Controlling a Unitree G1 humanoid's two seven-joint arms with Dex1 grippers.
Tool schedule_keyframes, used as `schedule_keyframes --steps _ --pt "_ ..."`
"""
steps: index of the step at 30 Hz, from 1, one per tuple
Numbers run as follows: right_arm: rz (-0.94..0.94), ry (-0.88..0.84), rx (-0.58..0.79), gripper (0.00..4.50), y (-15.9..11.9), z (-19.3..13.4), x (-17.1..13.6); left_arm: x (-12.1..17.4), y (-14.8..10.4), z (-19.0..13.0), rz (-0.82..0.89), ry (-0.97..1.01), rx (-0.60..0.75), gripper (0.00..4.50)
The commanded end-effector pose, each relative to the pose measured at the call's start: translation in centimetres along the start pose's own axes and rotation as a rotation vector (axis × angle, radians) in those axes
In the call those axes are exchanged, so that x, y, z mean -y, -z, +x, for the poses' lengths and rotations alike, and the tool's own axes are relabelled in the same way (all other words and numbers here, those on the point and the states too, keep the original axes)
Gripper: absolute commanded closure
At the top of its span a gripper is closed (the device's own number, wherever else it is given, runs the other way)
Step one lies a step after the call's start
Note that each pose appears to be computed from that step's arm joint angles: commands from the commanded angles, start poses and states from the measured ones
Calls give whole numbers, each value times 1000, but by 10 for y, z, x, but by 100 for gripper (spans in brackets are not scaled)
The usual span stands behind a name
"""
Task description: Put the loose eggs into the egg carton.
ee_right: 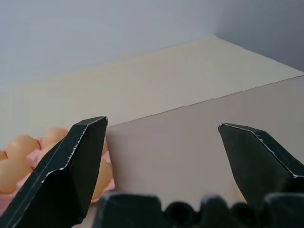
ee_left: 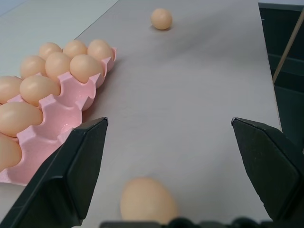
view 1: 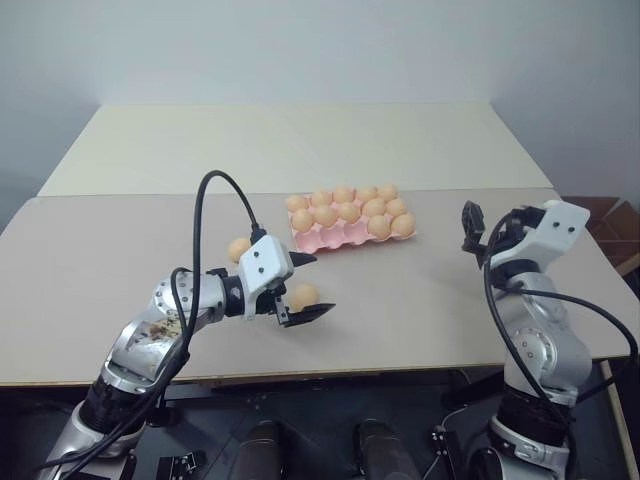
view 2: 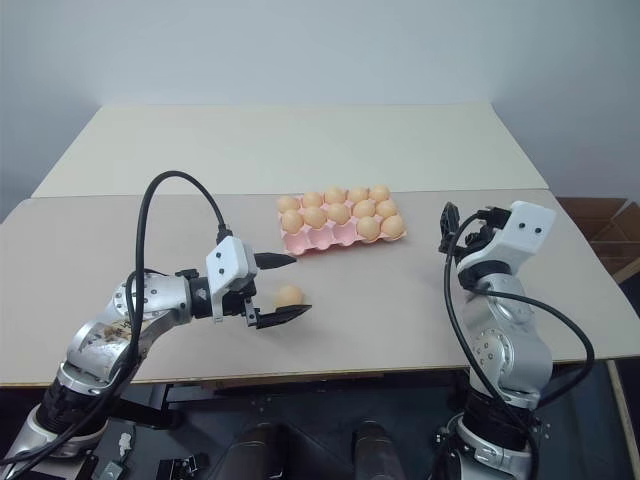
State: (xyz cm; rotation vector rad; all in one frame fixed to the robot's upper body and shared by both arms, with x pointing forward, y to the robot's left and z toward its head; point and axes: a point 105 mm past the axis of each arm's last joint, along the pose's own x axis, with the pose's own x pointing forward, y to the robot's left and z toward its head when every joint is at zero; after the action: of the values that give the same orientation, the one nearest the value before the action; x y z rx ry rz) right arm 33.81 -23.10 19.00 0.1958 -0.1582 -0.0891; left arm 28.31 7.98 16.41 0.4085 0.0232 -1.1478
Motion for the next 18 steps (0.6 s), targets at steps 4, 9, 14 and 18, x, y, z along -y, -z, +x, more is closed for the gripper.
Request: schedule_keyframes --steps 4,9,14,18 --pt "-352 -131 87 5 -8 -16 -11 1 -10 -2 42 -1 28 0" --pt "-403 -112 42 167 -1 -20 -4 2 -10 -2 43 0 27 0" --pt "-398 -91 -6 343 2 -19 -2 1 -10 -2 44 3 28 0" --pt "-398 -52 -29 447 3 -18 3 1 -10 -2 45 1 27 0"
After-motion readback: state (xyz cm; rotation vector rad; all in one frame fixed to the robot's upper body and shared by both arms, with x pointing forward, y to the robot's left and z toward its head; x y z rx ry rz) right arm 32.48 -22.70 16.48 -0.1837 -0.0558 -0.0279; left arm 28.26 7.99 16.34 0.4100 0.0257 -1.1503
